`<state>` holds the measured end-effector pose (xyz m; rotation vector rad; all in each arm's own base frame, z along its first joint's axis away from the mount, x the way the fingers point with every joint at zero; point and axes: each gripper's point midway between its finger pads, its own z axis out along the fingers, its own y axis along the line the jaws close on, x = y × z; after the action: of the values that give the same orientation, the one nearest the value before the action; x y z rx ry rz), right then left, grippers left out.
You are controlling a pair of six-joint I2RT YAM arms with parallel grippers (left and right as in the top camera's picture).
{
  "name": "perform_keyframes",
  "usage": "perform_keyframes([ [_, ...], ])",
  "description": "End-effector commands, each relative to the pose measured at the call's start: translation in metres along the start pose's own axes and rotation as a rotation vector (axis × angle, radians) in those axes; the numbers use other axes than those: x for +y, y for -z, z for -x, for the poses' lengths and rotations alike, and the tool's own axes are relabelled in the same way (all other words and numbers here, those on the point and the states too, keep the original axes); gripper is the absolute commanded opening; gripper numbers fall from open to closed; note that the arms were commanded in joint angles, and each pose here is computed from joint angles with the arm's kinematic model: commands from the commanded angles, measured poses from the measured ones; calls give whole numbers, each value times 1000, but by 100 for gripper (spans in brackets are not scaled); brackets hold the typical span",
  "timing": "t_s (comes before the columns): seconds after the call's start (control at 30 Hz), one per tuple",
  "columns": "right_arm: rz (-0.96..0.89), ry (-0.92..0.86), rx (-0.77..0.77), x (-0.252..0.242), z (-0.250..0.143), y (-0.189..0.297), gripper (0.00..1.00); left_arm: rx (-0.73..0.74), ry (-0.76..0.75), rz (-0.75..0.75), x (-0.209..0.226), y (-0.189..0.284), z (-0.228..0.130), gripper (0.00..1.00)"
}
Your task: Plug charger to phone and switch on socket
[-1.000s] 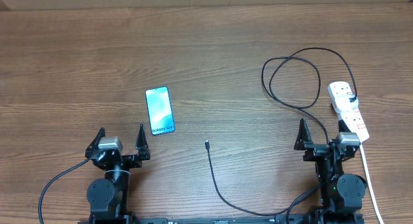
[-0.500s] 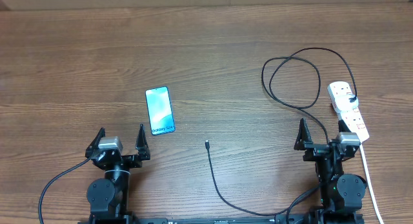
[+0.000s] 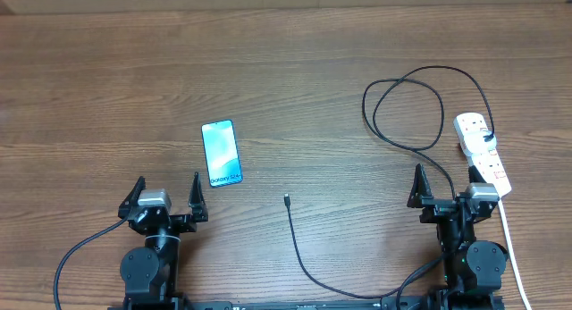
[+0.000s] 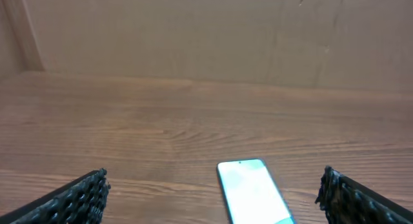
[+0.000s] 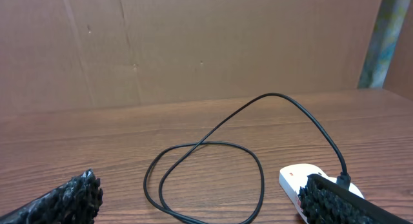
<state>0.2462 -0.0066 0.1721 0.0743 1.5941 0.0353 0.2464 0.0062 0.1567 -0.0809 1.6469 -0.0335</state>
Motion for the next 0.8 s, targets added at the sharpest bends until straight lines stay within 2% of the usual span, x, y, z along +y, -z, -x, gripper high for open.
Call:
perform_keyframes([
  [0.0,-11,8,1,-2,-3,-1,100,19,213,-243,-42,5,2,100],
  [0.1,-11,8,1,-2,-3,-1,100,98,437,-418,-71,15,1,100],
  [0.17,-11,8,1,-2,-3,-1,100,133,580,-451,-77,18,3,100],
  [0.27,-12,8,1,-2,-3,-1,100,67,758,-493,-79,21,31,100],
  [0.37,-11,8,1,-2,-3,-1,100,-198,710,-554,-73,34,91,100],
  [0.5,-11,8,1,-2,-3,-1,100,-541,731,-462,-39,58,154,100],
  [0.6,-11,8,1,-2,-3,-1,100,-632,702,-401,-28,71,184,100],
  [0.77,-11,8,1,-2,-3,-1,100,-646,414,-343,-39,88,233,99],
])
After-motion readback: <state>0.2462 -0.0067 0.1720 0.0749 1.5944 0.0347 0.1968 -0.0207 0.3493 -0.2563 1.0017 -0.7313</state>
